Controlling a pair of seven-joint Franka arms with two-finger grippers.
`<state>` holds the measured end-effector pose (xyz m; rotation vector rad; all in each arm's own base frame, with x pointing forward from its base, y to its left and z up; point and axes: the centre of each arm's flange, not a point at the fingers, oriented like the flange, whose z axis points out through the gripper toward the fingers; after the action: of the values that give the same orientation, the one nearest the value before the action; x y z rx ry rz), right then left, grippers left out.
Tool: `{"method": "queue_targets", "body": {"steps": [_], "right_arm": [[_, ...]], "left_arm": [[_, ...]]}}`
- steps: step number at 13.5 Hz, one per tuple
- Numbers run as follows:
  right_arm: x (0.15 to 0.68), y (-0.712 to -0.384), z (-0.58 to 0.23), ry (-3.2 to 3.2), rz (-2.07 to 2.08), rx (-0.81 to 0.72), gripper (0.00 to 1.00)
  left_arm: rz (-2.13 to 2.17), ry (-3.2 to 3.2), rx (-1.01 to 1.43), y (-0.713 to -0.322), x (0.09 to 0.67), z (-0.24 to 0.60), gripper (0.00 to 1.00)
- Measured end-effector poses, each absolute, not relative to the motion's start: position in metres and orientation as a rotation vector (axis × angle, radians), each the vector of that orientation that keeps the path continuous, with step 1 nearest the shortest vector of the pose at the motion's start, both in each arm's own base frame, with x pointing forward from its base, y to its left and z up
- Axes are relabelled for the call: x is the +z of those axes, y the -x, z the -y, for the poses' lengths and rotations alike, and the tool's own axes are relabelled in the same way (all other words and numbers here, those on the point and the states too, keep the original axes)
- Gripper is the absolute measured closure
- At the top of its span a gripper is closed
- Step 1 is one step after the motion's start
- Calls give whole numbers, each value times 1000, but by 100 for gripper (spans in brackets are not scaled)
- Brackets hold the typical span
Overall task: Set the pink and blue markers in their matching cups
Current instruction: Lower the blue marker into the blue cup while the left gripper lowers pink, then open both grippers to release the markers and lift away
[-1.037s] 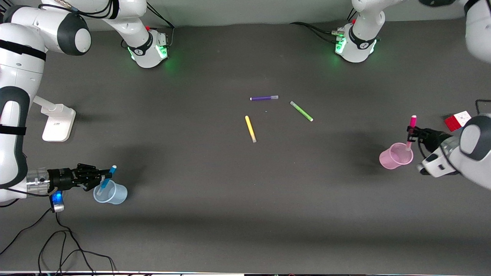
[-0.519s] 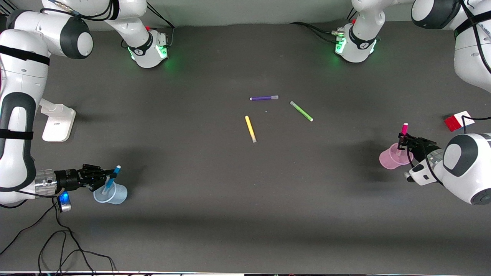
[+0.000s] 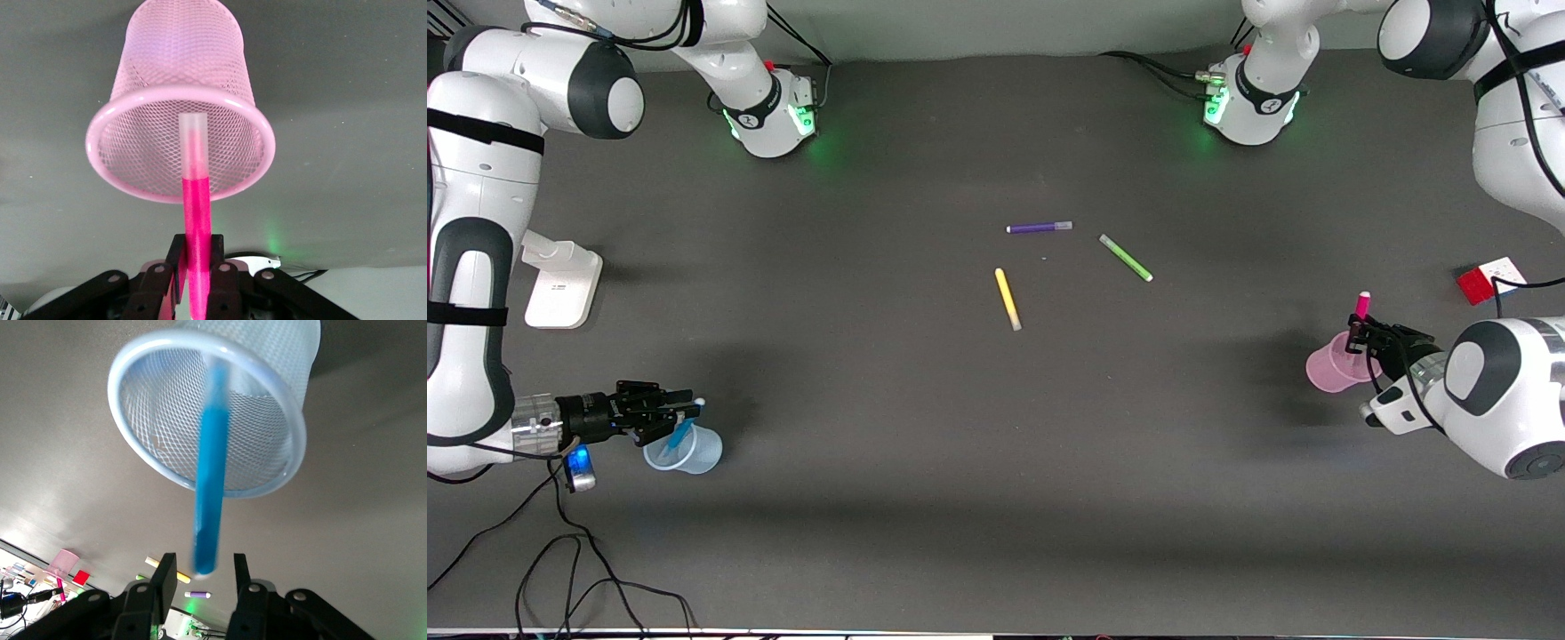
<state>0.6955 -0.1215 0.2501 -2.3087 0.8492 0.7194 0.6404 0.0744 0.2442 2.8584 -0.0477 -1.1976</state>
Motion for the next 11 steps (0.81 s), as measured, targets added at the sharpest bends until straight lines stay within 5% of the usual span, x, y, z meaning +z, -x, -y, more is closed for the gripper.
{"method": "queue_targets", "body": {"steps": [3, 6, 10, 11], "right_arm": [[250, -696, 121, 2309, -849, 719, 30], [255, -698, 122, 2314, -845, 706, 0], [297, -696, 127, 2409, -792, 650, 0], [317, -693, 131, 2453, -783, 635, 0]], "left_arm": [[48, -2864, -1186, -643, 239, -75, 77], [49, -2878, -1176, -644, 239, -76, 46], [35, -2902, -1131, -655, 264, -81, 1], [26, -2909, -1115, -659, 277, -83, 0]]}}
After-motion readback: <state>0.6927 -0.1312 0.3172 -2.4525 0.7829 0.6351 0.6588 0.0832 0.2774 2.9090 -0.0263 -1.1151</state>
